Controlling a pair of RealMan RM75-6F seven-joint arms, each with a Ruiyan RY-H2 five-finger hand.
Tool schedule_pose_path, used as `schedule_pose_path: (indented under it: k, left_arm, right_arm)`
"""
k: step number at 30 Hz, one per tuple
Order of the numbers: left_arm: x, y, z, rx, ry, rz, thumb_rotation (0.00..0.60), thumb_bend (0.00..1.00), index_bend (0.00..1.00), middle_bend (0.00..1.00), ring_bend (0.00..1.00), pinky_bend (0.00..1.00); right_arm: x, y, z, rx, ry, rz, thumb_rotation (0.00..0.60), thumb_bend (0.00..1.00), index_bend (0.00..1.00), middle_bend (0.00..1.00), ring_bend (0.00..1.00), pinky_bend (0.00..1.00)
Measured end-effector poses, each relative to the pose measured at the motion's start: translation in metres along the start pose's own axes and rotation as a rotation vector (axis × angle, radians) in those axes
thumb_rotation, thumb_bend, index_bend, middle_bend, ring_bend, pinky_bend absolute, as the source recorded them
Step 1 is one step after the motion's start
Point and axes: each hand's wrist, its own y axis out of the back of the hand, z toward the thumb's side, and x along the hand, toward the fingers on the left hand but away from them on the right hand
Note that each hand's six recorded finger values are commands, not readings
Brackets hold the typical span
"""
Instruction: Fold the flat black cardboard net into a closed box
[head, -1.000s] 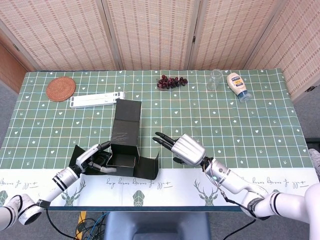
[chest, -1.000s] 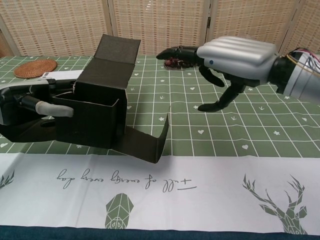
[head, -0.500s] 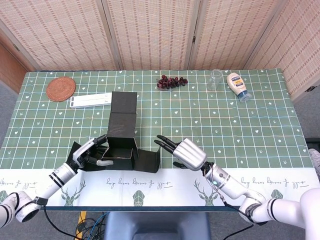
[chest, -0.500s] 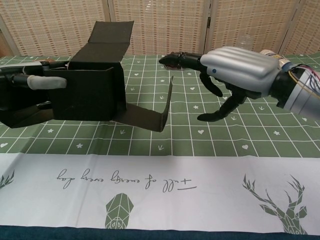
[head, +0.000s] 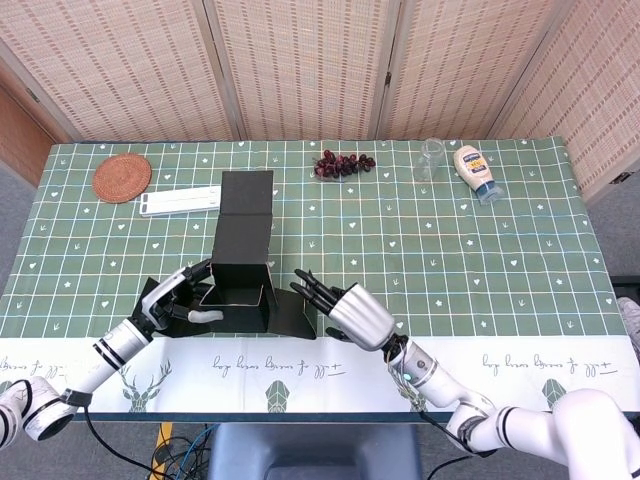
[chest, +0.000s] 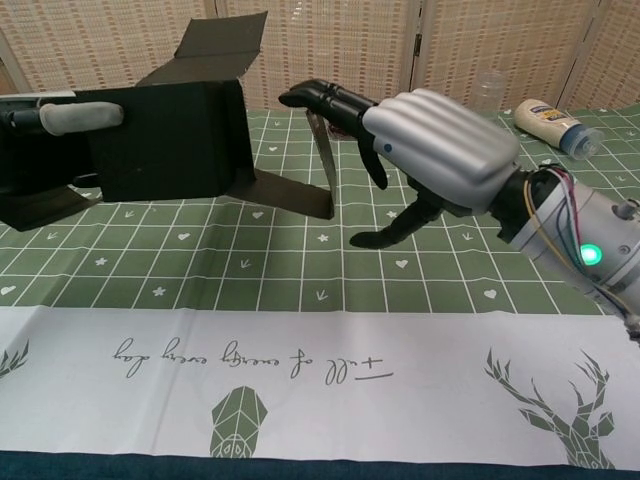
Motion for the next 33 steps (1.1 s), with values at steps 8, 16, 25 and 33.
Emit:
schedule_pose_path:
  k: [8,16,25,33]
  left_arm:
    - [-0.003,-0.001,-0.002,-0.002,0.021,-0.016,0.6,0.13,0.25,0.21,0.68,0.85]
    - [-0.006,0.001,-0.008,0.038,0.055,-0.023,0.6,0.13,0.25,0.21,0.68,0.85]
    - [-0.005,0.0,-0.018,0.135,0.101,-0.037,0.6,0.13,0.25,0.21,0.68,0.85]
    - [0.0,-0.005,-0.034,0.262,0.147,-0.064,0.6,0.13,0.25,0.21,0.68,0.85]
  right_arm:
    - [-0.013,-0.005,0.014,0.023,0.051,-0.129,0.6,0.13,0.0,0.0,0.62,1.0]
    - [-0.024,0.001,0.023,0.009,0.089,-0.222,0.6,0.15,0.0,0.0,0.62,1.0]
    - [-0.031,0.003,0.024,0.035,0.106,-0.217,0.6,0.15,0.0,0.01,0.62,1.0]
    - [-0.033,0.0,0.024,0.086,0.146,-0.17,0.6,0.15,0.0,0.03,0.62,1.0]
